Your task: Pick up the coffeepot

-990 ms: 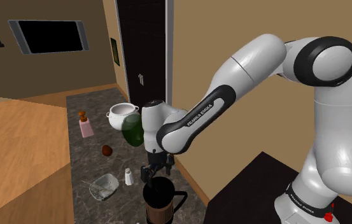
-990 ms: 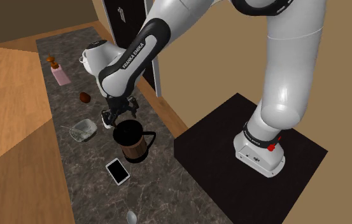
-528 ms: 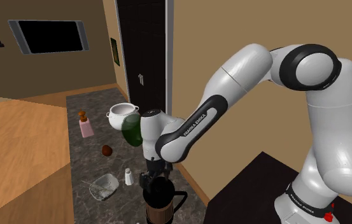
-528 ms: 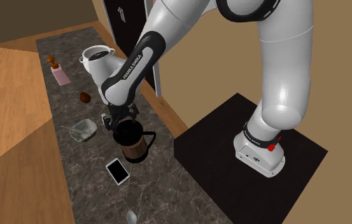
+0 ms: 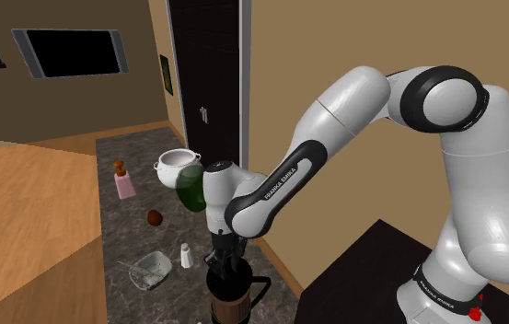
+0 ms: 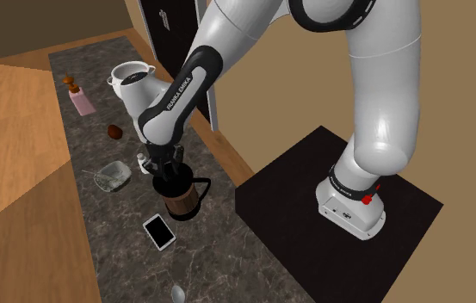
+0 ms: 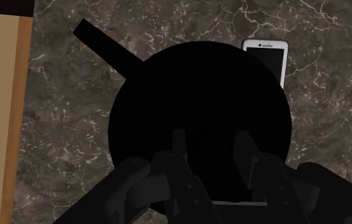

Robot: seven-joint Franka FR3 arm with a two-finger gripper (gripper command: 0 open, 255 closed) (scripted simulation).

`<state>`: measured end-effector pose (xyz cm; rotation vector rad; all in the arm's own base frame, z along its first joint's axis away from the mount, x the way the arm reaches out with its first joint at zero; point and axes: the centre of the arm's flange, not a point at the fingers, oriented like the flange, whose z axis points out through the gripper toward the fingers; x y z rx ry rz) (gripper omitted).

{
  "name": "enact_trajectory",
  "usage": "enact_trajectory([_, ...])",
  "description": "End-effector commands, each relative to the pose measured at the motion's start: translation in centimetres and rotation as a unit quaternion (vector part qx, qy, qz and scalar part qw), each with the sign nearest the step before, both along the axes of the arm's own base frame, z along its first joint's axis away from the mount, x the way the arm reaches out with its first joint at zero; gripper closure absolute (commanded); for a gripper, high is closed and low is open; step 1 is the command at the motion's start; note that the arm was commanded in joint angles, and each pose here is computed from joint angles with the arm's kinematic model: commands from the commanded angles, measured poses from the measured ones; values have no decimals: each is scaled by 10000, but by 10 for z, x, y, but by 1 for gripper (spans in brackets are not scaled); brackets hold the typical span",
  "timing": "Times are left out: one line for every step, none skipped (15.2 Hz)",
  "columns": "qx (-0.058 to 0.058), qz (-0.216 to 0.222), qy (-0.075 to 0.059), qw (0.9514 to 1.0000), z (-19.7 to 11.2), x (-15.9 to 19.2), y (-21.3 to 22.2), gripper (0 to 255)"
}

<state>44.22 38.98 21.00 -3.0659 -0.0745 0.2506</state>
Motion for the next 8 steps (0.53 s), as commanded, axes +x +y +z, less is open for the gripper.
enact_trajectory([-2,1,4,10000,-1,0,0,255])
enact_trajectory([-2,1,4,10000,-1,0,0,255])
enact_trajectory([-2,1,4,10000,0,0,0,255])
enact_trajectory([-2,1,4,10000,0,0,0,255])
enact_trajectory([-2,2,4,10000,5,0,0,255])
enact_trajectory([-2,1,4,10000,10,0,0,255])
enact_trajectory([-2,1,4,10000,15,0,0,255])
enact_trajectory([-2,1,4,10000,21,0,0,255])
